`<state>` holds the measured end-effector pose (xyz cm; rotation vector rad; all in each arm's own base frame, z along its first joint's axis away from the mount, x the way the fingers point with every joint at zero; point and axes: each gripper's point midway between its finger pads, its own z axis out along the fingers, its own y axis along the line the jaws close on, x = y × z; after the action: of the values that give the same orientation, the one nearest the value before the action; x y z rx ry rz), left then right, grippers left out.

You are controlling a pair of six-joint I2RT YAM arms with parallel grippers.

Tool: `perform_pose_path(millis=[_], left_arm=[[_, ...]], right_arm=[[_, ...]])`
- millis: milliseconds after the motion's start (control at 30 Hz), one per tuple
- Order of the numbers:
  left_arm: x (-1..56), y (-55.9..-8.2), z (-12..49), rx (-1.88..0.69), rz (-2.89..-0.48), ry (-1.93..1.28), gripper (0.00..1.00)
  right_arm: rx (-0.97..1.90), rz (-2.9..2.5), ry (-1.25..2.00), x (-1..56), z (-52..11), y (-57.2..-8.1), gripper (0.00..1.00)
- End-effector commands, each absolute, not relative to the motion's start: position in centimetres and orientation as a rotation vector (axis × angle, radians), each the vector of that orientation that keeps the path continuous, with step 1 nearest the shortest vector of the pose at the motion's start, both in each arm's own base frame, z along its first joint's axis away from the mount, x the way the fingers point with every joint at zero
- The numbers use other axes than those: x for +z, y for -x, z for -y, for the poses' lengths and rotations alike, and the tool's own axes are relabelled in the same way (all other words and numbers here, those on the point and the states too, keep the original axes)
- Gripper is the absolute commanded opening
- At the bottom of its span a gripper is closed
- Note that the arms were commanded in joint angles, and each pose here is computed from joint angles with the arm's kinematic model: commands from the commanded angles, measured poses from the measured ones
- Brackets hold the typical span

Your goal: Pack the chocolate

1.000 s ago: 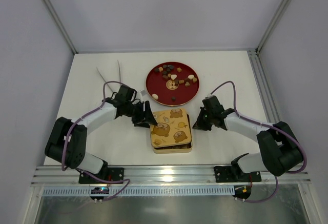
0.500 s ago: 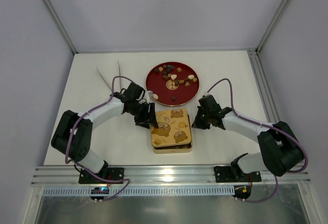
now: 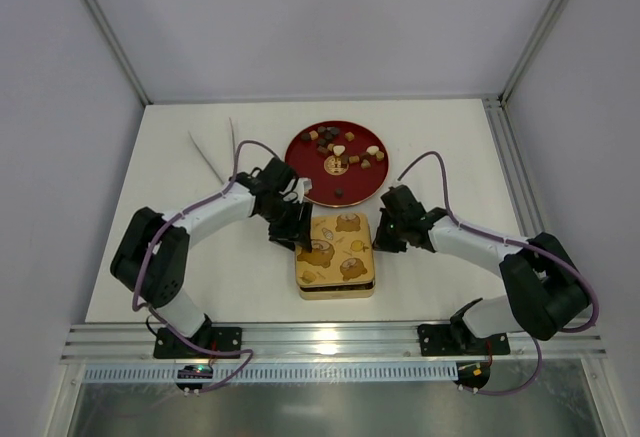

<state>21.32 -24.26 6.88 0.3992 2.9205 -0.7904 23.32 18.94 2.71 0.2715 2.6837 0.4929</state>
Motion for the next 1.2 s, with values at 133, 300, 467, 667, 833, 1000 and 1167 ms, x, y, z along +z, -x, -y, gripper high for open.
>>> perform_pose_path(millis=[133,300,467,667,833,1000,1167], left_arm=[[7.1,-21.1,24.2,-0.706,-2.932,-0.506,0.51],[7.3,-20.9,24.5,-0.686,-2.935,-0.536,0.51],[7.5,-20.5,24.7,-0.673,-2.941,-0.548,0.51],[7.7,-20.1,24.6,-0.634,-2.952,-0.537,0.51],[8.1,-19.9,24.6,-0.631,-2.947,-0.533,0.51],[8.3,-19.3,24.7,-0.626,-2.947,-0.554,0.54],[8.2,-18.9,24.3,-0.598,-2.961,-0.559,0.54]], right_arm=[[0.494,-2.638,-0.229,3.8,-19.7,-24.5,0.04],[0.493,-2.642,-0.223,3.7,-19.8,-24.4,0.04],[0.497,-2.642,-0.221,3.8,-20.0,-24.4,0.04],[0.499,-2.644,-0.223,3.7,-20.1,-24.4,0.04],[0.468,-2.627,-0.235,3.7,-19.9,-24.7,0.04],[0.459,-2.629,-0.233,3.6,-19.7,-24.5,0.04],[0.454,-2.622,-0.231,3.7,-19.5,-24.4,0.04]])
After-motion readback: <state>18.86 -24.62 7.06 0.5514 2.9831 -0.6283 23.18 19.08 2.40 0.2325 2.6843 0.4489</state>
